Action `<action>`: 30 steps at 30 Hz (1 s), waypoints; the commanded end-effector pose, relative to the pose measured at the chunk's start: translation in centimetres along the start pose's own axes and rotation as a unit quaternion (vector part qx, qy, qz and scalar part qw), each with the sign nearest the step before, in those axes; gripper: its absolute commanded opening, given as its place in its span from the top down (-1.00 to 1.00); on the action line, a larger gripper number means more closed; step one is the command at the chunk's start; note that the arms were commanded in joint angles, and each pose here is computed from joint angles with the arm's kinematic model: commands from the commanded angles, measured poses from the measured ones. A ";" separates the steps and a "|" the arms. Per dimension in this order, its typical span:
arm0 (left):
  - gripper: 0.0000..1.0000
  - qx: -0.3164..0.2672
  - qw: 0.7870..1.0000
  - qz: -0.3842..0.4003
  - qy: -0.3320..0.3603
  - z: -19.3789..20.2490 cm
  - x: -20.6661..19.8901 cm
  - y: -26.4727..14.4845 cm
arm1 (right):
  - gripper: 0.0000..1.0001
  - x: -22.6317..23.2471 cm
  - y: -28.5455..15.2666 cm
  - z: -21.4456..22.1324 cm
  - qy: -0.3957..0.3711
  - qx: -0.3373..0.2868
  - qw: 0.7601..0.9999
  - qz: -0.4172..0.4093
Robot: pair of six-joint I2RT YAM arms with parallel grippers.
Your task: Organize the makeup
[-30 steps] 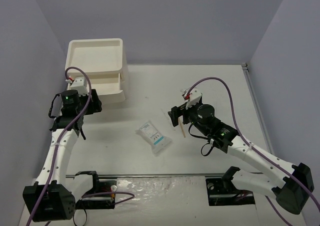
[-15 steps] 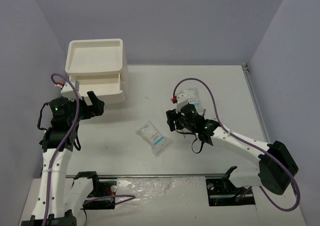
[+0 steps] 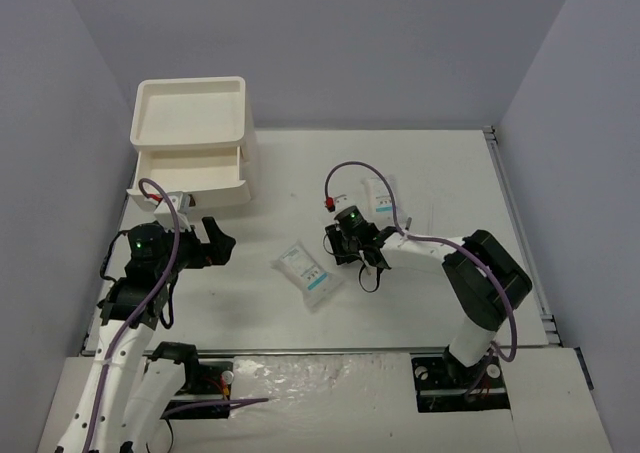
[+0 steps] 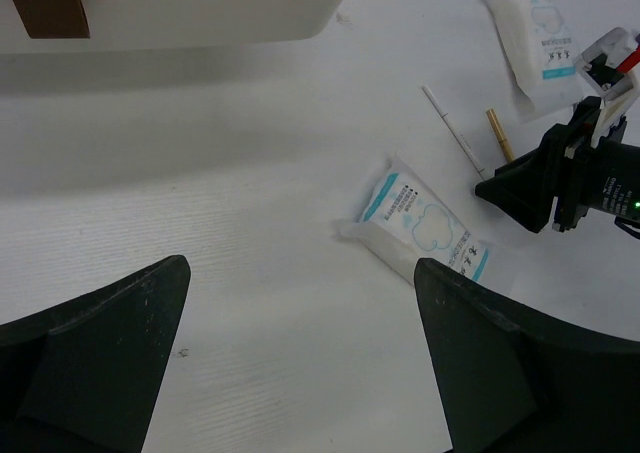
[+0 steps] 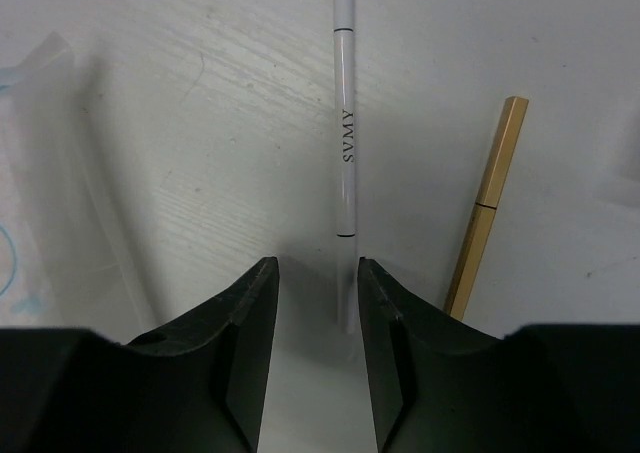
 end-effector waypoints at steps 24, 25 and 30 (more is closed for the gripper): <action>-0.86 -0.055 0.986 0.133 -0.080 -6.1 -8.3 -0.1 | 1.00 2.5 -6.0 -11.9 -0.058 -0.194 0.979 -0.024; -0.86 -0.055 0.984 0.144 -0.089 -6.4 -9.0 0.0 | 1.00 3.3 -6.8 -12.7 -0.062 -0.211 0.975 -0.031; -0.85 -0.071 0.976 0.185 -0.094 -8.0 -13.2 1.3 | 1.00 6.8 -12.0 -16.7 -0.061 -0.307 0.945 -0.092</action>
Point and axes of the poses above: each gripper's point midway between its finger pads, its own y axis out along the fingers, its own x axis along the line the jaws close on, z = x × y, the point moved 1 cm from there along -y, back along the fingers, and after that the axes turned 12 degrees about -y, right-handed, at the moved point
